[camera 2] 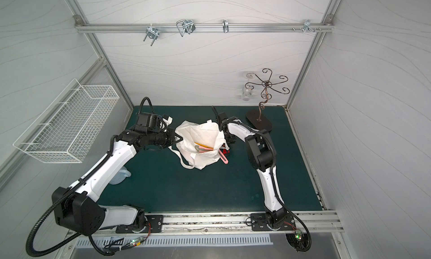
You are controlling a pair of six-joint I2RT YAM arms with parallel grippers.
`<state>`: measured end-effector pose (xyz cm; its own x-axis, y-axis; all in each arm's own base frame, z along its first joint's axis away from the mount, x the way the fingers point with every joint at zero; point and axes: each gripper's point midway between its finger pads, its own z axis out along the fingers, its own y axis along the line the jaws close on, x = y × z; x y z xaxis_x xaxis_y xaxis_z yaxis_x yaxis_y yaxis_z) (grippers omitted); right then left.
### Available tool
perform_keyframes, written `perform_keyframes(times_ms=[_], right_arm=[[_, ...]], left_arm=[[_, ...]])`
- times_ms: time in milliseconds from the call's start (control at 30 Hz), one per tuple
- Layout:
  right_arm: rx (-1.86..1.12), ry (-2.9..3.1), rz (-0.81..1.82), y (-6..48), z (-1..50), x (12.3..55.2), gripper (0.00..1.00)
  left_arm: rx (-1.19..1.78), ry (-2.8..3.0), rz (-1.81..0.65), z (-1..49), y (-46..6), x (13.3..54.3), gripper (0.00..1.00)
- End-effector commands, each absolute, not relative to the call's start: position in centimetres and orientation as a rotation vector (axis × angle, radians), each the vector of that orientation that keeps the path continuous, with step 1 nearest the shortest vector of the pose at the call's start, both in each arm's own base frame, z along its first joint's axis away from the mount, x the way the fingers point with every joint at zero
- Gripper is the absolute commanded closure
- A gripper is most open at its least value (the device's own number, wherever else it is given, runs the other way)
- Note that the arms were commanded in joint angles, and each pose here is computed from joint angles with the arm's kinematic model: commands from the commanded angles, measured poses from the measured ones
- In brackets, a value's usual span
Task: Place the art knife into the pouch
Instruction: Pick up the utility knife at the center of the board.
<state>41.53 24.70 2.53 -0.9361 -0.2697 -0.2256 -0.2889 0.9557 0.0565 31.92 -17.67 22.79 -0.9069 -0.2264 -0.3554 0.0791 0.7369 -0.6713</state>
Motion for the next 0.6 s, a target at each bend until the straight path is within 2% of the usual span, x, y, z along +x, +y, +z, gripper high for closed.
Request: perform_keyframes(times_ms=[0, 67, 367, 567], right_arm=[[-0.466, 2.927, 0.071, 24.3, 0.9, 41.2, 0.49], [-0.470, 2.932, 0.059, 24.3, 0.6, 41.3, 0.50], [-0.461, 2.956, -0.010, 23.3, -0.2, 41.6, 0.67], [-0.376, 2.907, 0.005, 22.0, 2.9, 42.6, 0.71]], left_arm=[[-0.056, 2.468, -0.995, 24.5, -18.0, 32.5, 1.00], [-0.057, 2.469, -0.994, 24.4, -18.0, 32.5, 1.00], [-0.058, 2.471, -0.997, 24.5, -18.0, 32.7, 1.00], [-0.055, 2.470, -0.999, 24.6, -18.1, 32.7, 1.00]])
